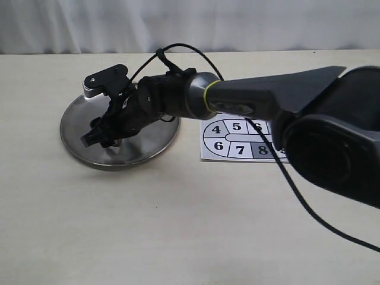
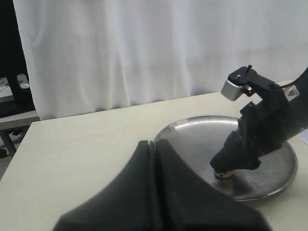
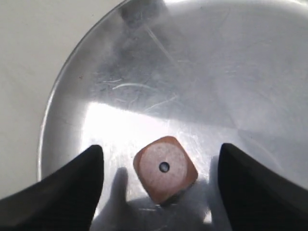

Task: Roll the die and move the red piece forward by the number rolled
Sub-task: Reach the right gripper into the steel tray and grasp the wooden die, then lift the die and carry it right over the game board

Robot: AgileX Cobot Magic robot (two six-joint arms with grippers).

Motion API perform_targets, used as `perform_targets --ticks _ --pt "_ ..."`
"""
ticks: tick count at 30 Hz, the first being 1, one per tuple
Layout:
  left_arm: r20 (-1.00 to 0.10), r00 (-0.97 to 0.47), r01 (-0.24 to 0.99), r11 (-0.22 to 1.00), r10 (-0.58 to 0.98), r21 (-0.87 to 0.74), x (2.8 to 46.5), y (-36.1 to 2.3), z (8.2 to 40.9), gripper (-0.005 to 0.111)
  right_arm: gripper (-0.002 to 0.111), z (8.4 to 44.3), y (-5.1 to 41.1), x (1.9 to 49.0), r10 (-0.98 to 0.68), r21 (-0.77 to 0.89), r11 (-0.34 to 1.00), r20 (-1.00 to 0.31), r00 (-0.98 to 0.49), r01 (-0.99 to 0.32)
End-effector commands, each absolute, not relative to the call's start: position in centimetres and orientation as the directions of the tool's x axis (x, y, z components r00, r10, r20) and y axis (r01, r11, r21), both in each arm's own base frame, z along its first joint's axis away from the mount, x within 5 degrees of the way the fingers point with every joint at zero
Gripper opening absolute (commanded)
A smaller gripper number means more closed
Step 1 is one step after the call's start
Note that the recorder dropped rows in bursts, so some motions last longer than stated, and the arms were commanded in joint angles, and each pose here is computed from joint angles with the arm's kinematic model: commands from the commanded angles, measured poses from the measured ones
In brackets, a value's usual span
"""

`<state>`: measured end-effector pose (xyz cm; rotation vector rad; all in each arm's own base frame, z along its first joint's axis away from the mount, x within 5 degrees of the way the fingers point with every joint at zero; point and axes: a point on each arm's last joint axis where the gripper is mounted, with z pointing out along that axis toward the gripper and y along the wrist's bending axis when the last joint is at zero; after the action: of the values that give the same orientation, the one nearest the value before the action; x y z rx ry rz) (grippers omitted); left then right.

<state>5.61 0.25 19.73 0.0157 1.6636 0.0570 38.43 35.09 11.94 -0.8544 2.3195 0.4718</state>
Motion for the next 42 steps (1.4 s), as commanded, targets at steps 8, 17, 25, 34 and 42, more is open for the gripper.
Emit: perform_targets --ticks 8,17,25,34,42 --pt "-0.995 -0.085 -0.021 0.999 0.044 0.046 5.6 0.2 19.8 0.0 0.026 10.3 35.4 38.7 -0.555 0.036 0.666 -0.643 -0.528 -0.745" --pt "-0.995 -0.085 -0.021 0.999 0.044 0.046 5.6 0.2 19.8 0.0 0.004 16.5 33.5 38.5 -0.558 0.071 0.664 -0.616 -0.556 -0.745" --pt "-0.995 -0.085 -0.021 0.999 0.044 0.046 5.6 0.2 19.8 0.0 0.004 26.9 26.0 39.6 -0.458 0.104 0.743 -0.641 -0.615 -0.661" --pt "-0.995 -0.085 -0.021 0.999 0.044 0.046 5.6 0.2 19.8 0.0 0.004 28.6 14.7 42.0 -0.329 0.087 0.899 -0.512 -0.794 -0.428" --pt "-0.995 -0.085 -0.021 0.999 0.044 0.046 5.6 0.2 19.8 0.0 0.004 21.6 9.6 42.9 -0.211 0.102 0.958 -0.386 -0.898 -0.269"
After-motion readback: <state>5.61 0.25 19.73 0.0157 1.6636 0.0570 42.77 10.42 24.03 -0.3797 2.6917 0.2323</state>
